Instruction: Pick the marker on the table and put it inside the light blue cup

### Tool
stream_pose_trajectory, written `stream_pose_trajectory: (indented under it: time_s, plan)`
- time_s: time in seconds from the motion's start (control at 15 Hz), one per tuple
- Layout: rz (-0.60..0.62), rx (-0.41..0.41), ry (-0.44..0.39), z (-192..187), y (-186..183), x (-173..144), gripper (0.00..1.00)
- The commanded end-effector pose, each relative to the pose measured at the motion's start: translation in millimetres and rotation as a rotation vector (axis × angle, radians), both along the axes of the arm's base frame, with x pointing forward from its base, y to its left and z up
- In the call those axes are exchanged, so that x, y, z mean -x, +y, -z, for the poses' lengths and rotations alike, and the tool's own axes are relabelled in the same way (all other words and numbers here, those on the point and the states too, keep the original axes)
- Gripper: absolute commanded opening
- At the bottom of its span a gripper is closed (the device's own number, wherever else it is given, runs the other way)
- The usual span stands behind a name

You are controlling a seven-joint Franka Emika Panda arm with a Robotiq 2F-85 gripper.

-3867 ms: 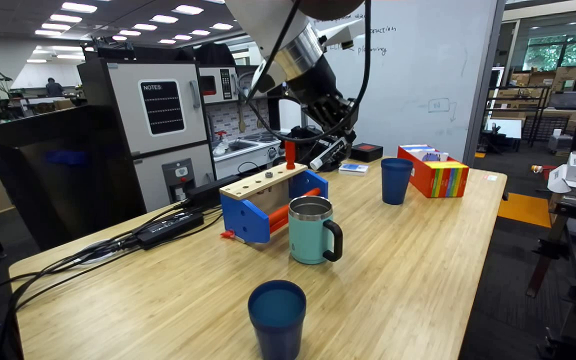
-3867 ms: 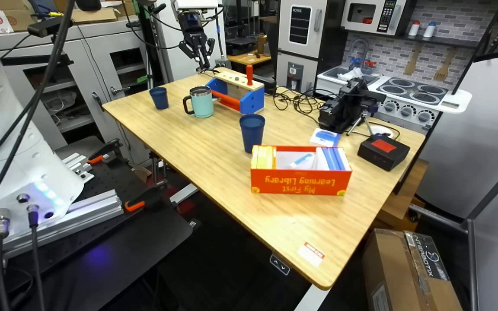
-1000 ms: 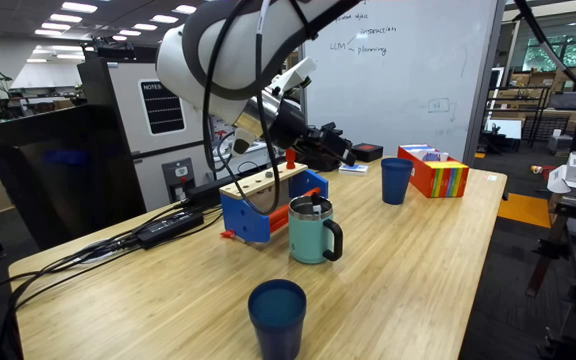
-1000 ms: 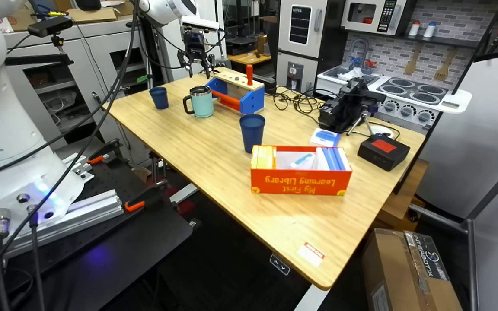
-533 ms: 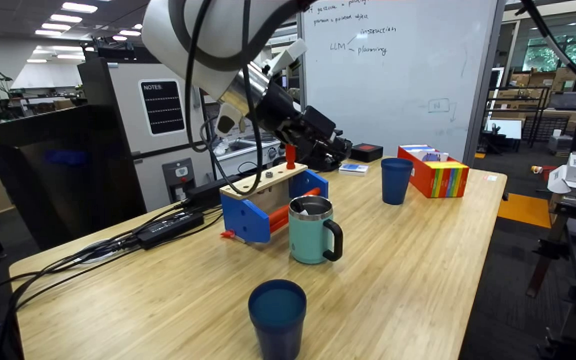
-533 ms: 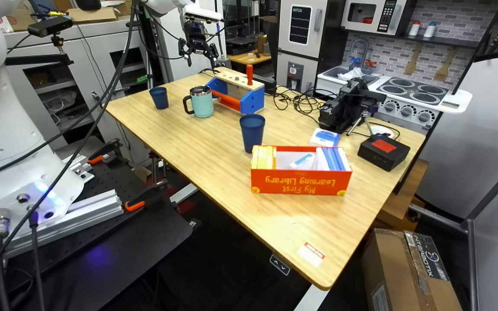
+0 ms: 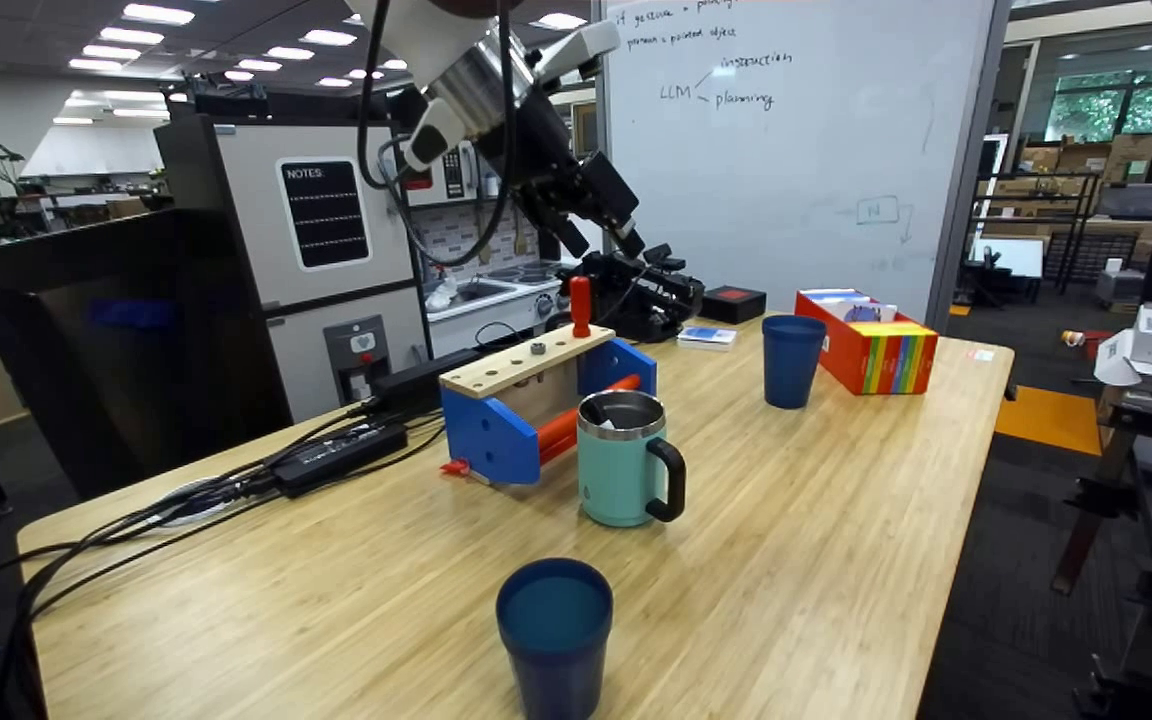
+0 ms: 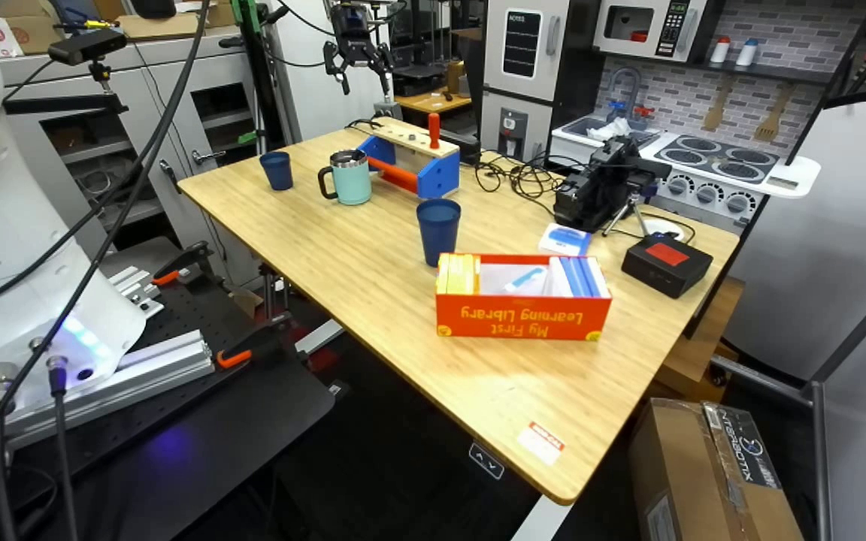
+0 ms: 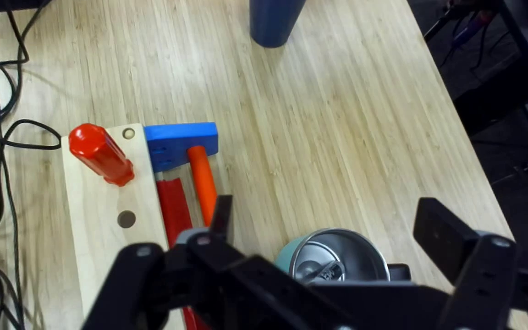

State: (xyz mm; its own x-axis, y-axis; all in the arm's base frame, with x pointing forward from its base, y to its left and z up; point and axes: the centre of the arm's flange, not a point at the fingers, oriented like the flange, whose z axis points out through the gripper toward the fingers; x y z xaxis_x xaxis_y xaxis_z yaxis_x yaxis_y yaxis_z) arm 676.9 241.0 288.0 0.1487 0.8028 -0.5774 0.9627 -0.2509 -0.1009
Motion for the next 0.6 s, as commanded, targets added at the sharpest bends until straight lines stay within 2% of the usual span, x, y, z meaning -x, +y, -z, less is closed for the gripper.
stream_pose_trajectory:
  time_s: [0.0, 0.2, 0.53]
  plan:
    - [0.05, -0.111, -0.078, -0.8, -35.1, 55.0, 1.0]
    - [0.13, -0.167, -0.13, -7.7, -45.7, 77.8, 1.0]
    - [0.23, -0.2, -0.176, -21.0, -60.8, 112.7, 1.0]
